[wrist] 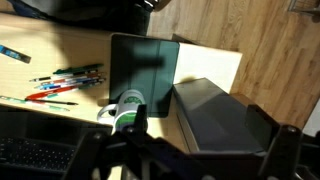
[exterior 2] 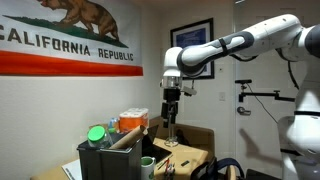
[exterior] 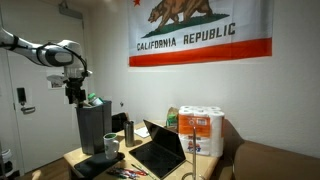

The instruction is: Take the paper towel roll out of the grey bin and place it on the silver holder

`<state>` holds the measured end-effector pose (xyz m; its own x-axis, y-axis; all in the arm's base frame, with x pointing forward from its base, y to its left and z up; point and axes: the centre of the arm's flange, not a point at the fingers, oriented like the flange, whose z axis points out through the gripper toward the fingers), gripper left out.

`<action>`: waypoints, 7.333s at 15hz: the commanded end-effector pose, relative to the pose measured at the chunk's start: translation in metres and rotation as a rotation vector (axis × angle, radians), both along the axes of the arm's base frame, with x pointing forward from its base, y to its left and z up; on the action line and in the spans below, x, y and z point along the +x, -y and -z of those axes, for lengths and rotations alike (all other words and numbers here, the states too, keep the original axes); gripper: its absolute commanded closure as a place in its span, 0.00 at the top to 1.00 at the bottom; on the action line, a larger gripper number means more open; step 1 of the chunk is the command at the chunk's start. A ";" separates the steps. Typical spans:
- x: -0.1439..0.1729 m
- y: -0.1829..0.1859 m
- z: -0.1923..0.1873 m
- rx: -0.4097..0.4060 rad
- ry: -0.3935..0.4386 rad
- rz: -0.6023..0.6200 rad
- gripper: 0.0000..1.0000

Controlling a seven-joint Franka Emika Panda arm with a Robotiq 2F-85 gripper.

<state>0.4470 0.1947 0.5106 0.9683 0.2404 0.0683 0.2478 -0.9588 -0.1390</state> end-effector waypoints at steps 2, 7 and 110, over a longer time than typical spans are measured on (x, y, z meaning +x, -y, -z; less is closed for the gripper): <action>0.001 -0.002 0.001 0.005 -0.003 -0.002 1.00; 0.001 0.000 0.005 0.002 0.004 -0.001 1.00; 0.045 -0.111 -0.050 0.203 0.491 -0.228 0.05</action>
